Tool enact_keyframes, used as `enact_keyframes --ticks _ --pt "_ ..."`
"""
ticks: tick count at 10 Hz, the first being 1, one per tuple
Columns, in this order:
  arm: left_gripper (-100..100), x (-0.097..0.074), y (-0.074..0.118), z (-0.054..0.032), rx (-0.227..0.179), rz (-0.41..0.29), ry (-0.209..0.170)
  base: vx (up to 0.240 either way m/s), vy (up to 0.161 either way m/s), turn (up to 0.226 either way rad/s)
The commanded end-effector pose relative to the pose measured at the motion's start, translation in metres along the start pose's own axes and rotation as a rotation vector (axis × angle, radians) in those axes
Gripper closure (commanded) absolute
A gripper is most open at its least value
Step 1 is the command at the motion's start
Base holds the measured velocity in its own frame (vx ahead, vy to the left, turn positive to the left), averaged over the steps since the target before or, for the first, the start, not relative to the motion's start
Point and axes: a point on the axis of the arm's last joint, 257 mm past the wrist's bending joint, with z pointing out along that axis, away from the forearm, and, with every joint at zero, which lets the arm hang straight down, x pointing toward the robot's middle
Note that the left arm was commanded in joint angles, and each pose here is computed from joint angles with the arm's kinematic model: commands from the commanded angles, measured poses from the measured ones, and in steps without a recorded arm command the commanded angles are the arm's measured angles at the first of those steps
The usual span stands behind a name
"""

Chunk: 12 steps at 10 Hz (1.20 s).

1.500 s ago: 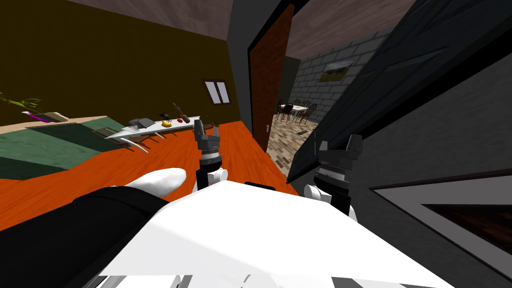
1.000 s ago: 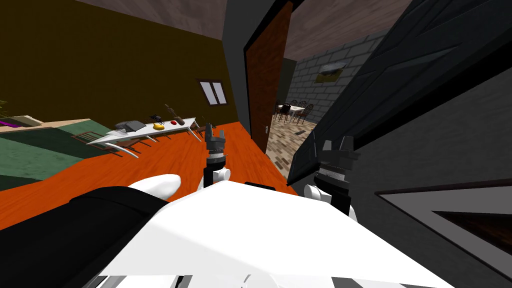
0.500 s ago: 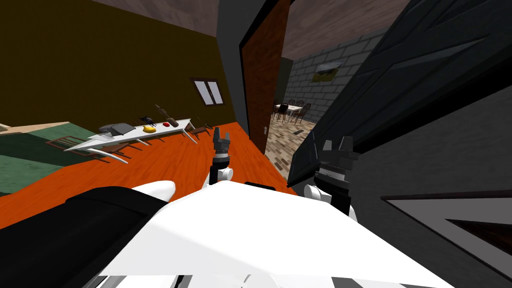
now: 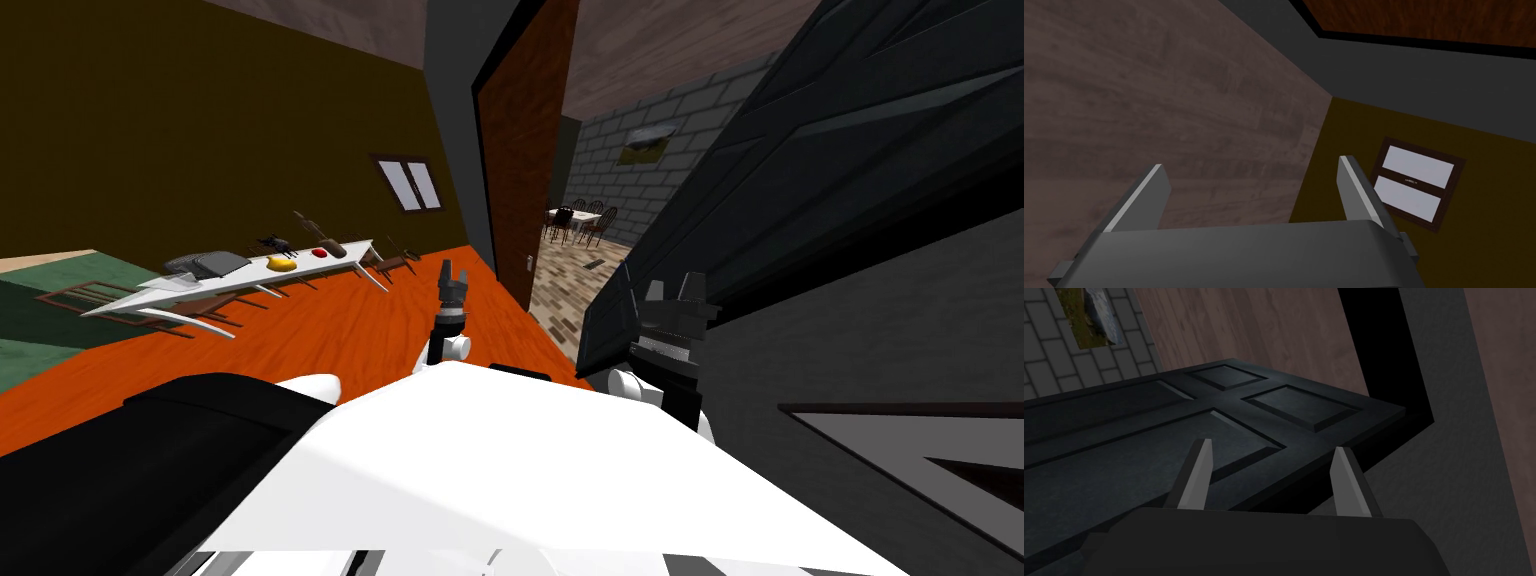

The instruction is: Push the door open

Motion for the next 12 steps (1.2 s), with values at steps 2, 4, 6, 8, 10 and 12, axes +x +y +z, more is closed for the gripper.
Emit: enact_keyframes --ticks 2,4,6,8,10,12 --pt "-100 0.009 0.020 -0.0027 -0.027 -0.019 0.020 0.089 0.042 -0.080" --pt "-100 0.016 0.034 -0.0052 -0.048 -0.031 0.035 0.088 0.049 -0.062" --pt "-100 0.024 0.050 -0.0083 -0.072 -0.045 0.051 0.098 0.041 -0.093" --pt "-100 0.032 0.066 -0.0117 -0.096 -0.059 0.067 0.092 0.068 -0.077" --pt "-100 0.040 0.082 -0.0156 -0.120 -0.071 0.084 0.081 0.046 -0.073" --pt "-100 0.048 0.098 -0.0201 -0.145 -0.084 0.101 0.093 0.058 -0.093"
